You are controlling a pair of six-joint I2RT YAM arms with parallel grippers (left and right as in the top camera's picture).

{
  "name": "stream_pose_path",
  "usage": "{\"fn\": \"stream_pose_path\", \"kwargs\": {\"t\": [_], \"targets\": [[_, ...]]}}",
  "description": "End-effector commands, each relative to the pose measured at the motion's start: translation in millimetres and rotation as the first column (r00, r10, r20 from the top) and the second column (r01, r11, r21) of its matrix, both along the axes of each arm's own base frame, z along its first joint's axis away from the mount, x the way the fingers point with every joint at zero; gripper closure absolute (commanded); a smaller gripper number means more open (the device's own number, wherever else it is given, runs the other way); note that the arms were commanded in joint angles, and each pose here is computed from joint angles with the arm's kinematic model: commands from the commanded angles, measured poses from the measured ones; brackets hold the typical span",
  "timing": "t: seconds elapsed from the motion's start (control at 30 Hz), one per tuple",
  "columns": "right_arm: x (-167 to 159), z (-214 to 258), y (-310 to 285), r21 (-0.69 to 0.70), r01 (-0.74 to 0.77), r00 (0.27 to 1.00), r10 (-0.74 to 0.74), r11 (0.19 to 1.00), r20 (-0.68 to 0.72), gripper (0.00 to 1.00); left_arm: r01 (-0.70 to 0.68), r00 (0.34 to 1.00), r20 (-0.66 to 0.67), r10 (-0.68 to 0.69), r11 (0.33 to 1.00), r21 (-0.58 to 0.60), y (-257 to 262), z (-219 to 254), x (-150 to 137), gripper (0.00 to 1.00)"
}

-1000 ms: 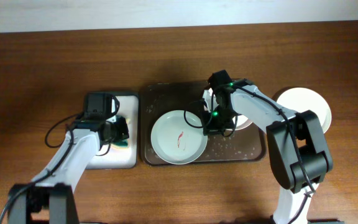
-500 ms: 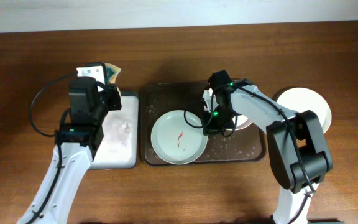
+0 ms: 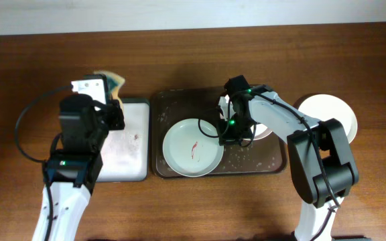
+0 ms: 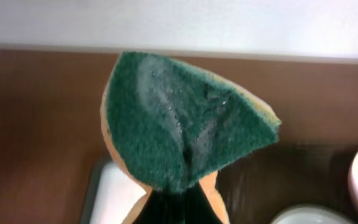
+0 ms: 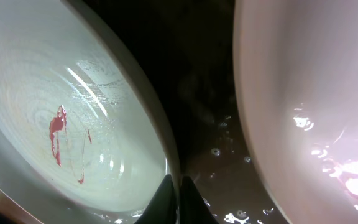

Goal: Clean dirty plates on tray and stack at the side
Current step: 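Pick up the sponge from the foam tray with the left gripper, then scrub the pale green plate with the sponge in the left gripper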

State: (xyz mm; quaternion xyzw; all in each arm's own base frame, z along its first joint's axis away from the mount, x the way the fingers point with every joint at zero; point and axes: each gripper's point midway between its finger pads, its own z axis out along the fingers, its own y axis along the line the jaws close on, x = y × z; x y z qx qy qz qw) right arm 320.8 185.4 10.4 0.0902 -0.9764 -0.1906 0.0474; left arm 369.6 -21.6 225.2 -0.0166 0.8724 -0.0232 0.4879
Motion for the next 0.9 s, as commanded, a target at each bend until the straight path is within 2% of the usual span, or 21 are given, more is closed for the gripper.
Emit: {"fn": "stream_pose_path", "kwargs": {"t": [0.0, 0.07, 0.1, 0.13, 0.2, 0.27, 0.3, 0.4, 0.53, 0.6, 0.63, 0.67, 0.73, 0.8, 0.87], "targets": [[-0.9, 8.8, 5.1, 0.019, -0.008, 1.000, 0.007, 1.000, 0.016, 0.96, -0.036, 0.964, -0.264, 0.034, 0.999, -0.005, 2.7, -71.9, -8.7, 1.00], [-1.0, 8.8, 5.1, 0.019, -0.008, 1.000, 0.008, 1.000, 0.016, 0.96, -0.081, 0.890, -0.453, 0.058, 0.996, -0.033, 0.1, -129.9, -17.3, 1.00], [-1.0, 8.8, 5.1, 0.019, -0.008, 1.000, 0.008, 1.000, 0.016, 0.96, -0.061, 0.845, -0.535, 0.006, 0.994, -0.086, -11.5, -154.3, -24.9, 1.00], [-0.9, 8.8, 5.1, 0.019, -0.008, 1.000, 0.008, 1.000, 0.016, 0.96, -0.033, 0.831, -0.554, -0.054, 0.989, -0.145, -23.4, -159.2, -27.3, 1.00], [-1.0, 8.8, 5.1, 0.019, -0.008, 1.000, 0.008, 1.000, 0.016, 0.96, -0.015, 0.839, -0.537, -0.085, 0.984, -0.179, -29.8, -144.9, -23.5, 1.00], [-1.1, 8.7, 5.2, 0.018, -0.008, 1.000, 0.008, 1.000, 0.015, 0.96, 0.091, 0.819, -0.505, -0.272, 0.931, -0.354, -69.7, -116.9, -28.1, 1.00], [-1.1, 8.8, 5.2, 0.019, -0.008, 1.000, 0.008, 1.000, 0.015, 0.96, 0.131, 0.806, -0.491, -0.332, 0.907, -0.399, -86.8, -113.1, -31.3, 1.00], [-1.1, 8.9, 5.3, 0.019, -0.008, 1.000, 0.008, 1.000, 0.015, 0.96, 0.229, 0.756, -0.489, -0.436, 0.875, -0.426, -143.3, -114.4, -47.2, 1.00], [-1.1, 8.7, 5.1, 0.019, -0.007, 1.000, 0.007, 1.000, 0.014, 0.96, 0.059, 0.704, -0.593, -0.390, 0.865, -0.499, -180.3, -145.4, -55.6, 1.00], [-0.6, 8.9, 5.3, 0.019, -0.007, 1.000, 0.006, 1.000, 0.017, 0.95, 0.038, 0.679, -0.620, -0.394, 0.862, -0.506, -197.9, -163.8, -57.5, 1.00], [0.1, 8.8, 5.6, 0.020, -0.007, 1.000, 0.006, 1.000, 0.020, 0.87, 0.036, 0.671, -0.625, -0.399, 0.859, -0.510, -206.1, -170.3, -58.5, 1.00], [1.5, 9.0, 6.2, 0.022, 0.003, 1.000, -0.003, 1.000, 0.022, 0.86, 0.049, 0.666, -0.623, -0.411, 0.857, -0.513, -213.8, -175.2, -59.2, 1.00], [3.9, 9.2, 7.2, 0.024, 0.028, 0.999, -0.028, 0.999, 0.021, 0.87, 0.041, 0.666, -0.620, -0.415, 0.851, -0.524, -224.4, -179.4, -59.2, 1.00], [5.3, 9.4, 8.1, 0.029, 0.030, 0.999, -0.031, 0.999, 0.026, 0.95, 0.002, 0.677, -0.631, -0.377, 0.859, -0.511, -233.9, -188.9, -58.2, 1.00], [5.2, 9.4, 8.1, 0.028, 0.031, 0.999, -0.031, 0.999, 0.025, 0.96, -0.017, 0.676, -0.651, -0.344, 0.877, -0.481, -236.0, -199.5, -61.0, 1.00]]}}
